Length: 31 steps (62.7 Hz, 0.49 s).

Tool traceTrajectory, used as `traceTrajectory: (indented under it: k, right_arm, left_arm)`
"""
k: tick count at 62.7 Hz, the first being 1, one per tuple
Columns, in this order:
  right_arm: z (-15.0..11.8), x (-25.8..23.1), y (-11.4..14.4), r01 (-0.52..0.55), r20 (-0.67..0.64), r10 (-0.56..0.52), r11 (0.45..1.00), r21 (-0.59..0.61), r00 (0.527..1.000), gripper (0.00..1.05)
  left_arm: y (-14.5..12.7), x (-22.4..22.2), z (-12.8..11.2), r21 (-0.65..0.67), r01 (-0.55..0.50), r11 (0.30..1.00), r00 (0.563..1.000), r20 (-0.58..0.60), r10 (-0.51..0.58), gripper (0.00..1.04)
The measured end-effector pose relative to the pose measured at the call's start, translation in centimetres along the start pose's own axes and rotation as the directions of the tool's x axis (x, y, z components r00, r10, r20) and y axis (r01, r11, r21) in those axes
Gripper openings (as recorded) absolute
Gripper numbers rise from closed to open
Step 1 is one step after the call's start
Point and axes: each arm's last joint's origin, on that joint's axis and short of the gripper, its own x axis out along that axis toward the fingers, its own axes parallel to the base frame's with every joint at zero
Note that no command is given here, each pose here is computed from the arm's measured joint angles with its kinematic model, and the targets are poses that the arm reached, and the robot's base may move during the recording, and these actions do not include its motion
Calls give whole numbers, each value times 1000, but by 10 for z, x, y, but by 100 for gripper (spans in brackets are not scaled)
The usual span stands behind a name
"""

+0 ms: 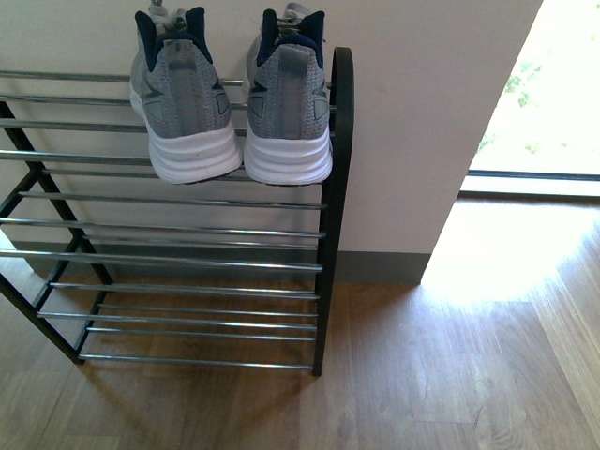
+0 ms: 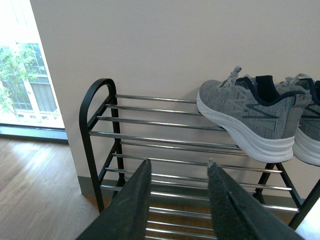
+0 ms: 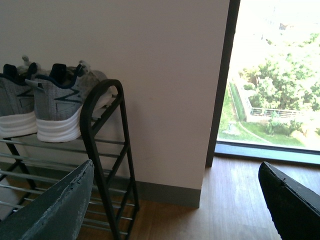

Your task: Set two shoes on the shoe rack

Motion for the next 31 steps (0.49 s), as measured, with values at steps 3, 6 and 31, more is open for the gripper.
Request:
traceTrajectory:
  k: [3,6,31]
  right_arm:
    - [0,0,0,0,0,0,1000,0,1000,96]
    - [0,0,0,0,0,0,1000,0,1000,96]
    - [0,0,0,-1,0,1,1000,0,1000,96]
  left_arm:
    - [0,0,0,0,0,1000,1000,0,0,63]
    - [0,0,0,0,0,1000,1000,0,0,72]
    - [0,0,0,2,0,1000,1000,0,0,95]
